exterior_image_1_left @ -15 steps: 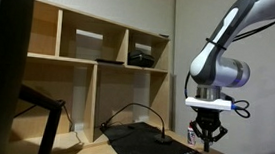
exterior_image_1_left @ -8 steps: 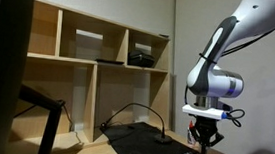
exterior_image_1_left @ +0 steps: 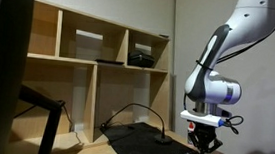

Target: Press a button on the keyboard

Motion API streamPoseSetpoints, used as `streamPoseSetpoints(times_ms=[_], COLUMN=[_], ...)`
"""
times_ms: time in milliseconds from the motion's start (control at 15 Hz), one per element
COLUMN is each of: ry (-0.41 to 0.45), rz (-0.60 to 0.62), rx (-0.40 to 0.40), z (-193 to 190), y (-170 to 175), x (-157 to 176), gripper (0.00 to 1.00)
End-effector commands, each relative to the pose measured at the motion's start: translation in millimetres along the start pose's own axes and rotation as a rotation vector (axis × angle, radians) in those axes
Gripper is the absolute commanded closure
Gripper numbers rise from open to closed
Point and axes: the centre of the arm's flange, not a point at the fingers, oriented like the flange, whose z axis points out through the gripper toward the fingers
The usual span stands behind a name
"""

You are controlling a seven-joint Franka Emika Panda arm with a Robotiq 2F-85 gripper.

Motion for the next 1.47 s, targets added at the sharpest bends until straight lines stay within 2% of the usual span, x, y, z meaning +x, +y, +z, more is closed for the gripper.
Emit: streamPoseSetpoints(times_ms=[0,267,333,533,867,1400], ry=[0.023,0.06,0.043,0.052,0.041,0.035], rz=[0.058,0.118,0.084,0.101,0.102,0.116], rx=[0.03,0.076,0.052,0.061,0.084,0.074], z=[20,21,16,16,23,18], y=[-8,-4,-1,0,-11,-8], x=[13,30,22,28,20,17], gripper=[1.0,1.0,0.99,0.99,1.0,0.99])
